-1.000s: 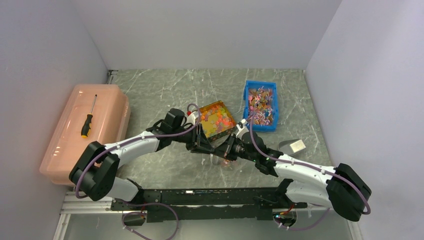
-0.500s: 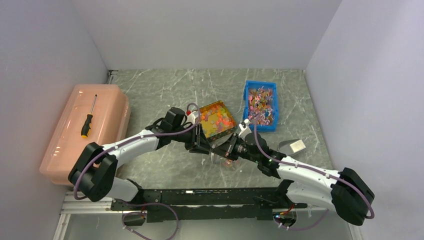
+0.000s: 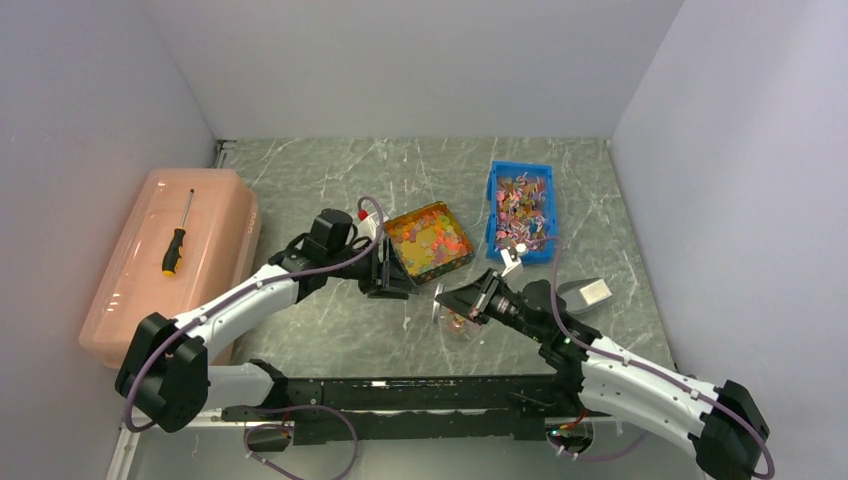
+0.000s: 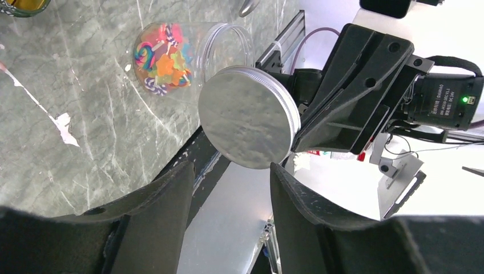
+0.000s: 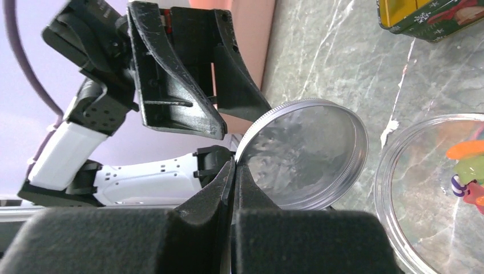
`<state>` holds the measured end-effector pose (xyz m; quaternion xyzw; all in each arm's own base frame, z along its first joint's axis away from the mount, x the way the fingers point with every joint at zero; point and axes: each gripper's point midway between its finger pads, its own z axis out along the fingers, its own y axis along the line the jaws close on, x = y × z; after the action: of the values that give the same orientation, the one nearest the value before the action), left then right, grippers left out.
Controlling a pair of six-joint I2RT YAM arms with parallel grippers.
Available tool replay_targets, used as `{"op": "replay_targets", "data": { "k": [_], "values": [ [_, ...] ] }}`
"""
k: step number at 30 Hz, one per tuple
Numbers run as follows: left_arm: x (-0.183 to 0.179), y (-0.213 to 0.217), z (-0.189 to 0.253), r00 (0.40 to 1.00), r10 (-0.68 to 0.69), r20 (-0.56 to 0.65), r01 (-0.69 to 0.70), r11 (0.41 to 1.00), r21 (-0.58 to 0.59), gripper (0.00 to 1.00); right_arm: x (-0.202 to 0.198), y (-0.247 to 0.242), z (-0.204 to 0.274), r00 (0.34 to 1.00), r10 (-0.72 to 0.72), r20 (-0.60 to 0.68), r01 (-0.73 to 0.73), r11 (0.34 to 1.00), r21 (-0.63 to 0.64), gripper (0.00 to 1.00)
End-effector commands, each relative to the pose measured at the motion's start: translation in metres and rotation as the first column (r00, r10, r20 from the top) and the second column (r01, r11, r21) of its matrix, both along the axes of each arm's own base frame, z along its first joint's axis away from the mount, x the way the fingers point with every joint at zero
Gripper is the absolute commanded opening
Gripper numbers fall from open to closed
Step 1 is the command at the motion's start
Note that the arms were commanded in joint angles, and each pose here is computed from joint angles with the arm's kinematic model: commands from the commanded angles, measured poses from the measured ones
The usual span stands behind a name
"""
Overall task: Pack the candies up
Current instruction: Close the bottle lid on the packing bottle.
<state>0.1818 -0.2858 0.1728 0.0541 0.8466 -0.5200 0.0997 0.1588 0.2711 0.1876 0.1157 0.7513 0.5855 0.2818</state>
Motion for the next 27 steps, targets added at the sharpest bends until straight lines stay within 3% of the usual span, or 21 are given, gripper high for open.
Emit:
{"op": "replay_targets", "data": {
  "k": [1, 18, 27],
  "values": [
    [-0.004, -0.002, 0.010, 0.999, -0.024, 0.039, 0.026, 0.998, -0.054, 0.58, 0.001, -0.008, 0.023, 0.998, -0.047, 0.029, 0.043, 0.991, 0.125, 0.00],
    [-0.022, -0.035, 0.022, 0.994, -0.111, -0.011, 0.107, 0.977, -0.185, 0.68, -0.013, -0.030, 0.075, 0.992, -0.071, 0.103, 0.015, 0.885, 0.466, 0.00],
    [-0.026, -0.037, 0.071, 0.995, -0.099, -0.003, 0.092, 0.936, -0.339, 0.75, -0.023, -0.044, 0.128, 0.974, -0.102, 0.203, -0.033, 0.821, 0.571, 0.00]
  ]
}}
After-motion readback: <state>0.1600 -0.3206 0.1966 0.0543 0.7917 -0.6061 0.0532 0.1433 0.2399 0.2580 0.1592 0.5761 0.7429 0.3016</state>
